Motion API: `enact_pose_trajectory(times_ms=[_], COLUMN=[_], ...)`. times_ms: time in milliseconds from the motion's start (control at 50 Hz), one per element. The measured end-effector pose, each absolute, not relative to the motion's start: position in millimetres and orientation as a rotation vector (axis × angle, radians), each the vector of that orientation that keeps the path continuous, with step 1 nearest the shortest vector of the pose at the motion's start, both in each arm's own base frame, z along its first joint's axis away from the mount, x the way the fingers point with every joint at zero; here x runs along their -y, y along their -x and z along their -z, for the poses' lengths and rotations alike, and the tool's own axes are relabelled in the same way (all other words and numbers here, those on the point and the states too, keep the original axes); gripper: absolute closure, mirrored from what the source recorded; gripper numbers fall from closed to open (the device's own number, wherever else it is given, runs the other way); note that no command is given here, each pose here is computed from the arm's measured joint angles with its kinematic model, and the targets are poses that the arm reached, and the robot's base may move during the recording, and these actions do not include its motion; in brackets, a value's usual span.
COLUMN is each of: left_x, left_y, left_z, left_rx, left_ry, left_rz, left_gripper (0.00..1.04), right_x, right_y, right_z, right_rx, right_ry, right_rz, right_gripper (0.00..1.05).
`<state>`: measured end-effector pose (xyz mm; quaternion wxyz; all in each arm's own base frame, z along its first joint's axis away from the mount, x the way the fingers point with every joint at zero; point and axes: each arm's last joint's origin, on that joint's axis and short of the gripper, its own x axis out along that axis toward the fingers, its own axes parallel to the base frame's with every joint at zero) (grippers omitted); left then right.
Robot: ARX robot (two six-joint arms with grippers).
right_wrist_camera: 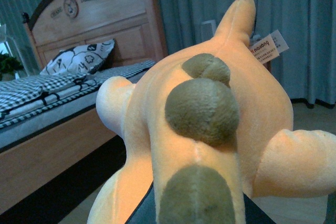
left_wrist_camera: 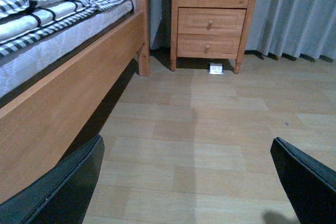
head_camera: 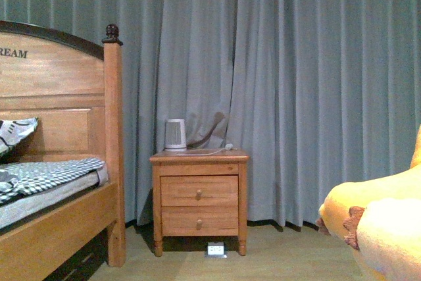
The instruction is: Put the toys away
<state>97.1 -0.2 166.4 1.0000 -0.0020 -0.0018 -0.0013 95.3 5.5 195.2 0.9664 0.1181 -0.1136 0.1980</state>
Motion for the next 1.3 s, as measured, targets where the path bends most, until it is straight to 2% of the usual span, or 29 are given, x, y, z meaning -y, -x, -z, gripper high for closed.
enact_pose_trajectory(times_ms=[1301], left_x=[0.2], left_y=[-97.1], left_z=[-166.5], left_rx=[0.004], left_ry=[0.004], left_rz=[0.003], left_gripper=[0.06], right_x=[-5.5], right_y=[-95.3], right_z=[-195.2], right_rx=[0.23], right_ry=[-0.239], right_rz=[-0.4], right_gripper=[0.98])
